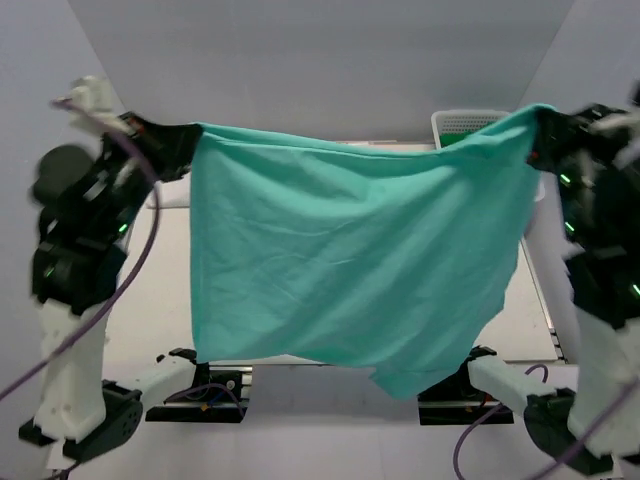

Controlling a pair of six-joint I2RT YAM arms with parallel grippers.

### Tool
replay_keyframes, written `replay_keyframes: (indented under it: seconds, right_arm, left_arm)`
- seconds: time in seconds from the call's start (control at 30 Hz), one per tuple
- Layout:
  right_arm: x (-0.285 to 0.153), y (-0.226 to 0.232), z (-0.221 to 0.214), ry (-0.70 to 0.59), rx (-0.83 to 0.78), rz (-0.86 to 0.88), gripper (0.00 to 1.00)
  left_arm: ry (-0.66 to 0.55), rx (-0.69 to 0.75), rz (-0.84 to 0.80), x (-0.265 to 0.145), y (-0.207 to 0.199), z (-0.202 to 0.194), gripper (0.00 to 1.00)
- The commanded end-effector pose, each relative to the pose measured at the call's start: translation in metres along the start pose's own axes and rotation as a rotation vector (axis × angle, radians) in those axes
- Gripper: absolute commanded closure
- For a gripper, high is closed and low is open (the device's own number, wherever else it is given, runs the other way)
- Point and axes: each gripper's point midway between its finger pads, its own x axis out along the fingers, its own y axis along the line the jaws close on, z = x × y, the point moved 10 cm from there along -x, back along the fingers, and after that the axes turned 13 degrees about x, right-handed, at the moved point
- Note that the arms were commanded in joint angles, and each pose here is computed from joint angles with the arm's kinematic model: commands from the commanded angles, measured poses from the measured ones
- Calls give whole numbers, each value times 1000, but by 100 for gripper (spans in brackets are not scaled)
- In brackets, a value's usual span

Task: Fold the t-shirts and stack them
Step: Flatten out the tshirt

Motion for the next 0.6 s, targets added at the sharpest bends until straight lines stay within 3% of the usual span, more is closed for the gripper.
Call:
replay_keyframes:
  seconds: [0.0, 0.17, 0.27, 0.37, 0.53, 0.57]
  right_arm:
    - [69, -12, -63, 121, -58, -159, 100]
    - [142, -42, -177, 379, -89, -268, 100]
    - [160, -56, -217, 457, -70, -289, 100]
    - [197, -81, -296, 646, -75, -323, 100]
    - [236, -105, -371, 802, -67, -324, 100]
    - [248, -100, -366, 796, -62, -308, 100]
  left_arm:
    - [225, -12, 201, 64, 32, -66, 100]
    - [490, -9, 404, 129, 81, -172, 100]
    - [596, -26, 438, 163, 110, -216, 100]
    - [740, -32, 482, 210, 157, -292, 100]
    - [784, -68, 433, 263, 195, -340, 100]
    - [784, -76, 437, 269, 204, -346, 100]
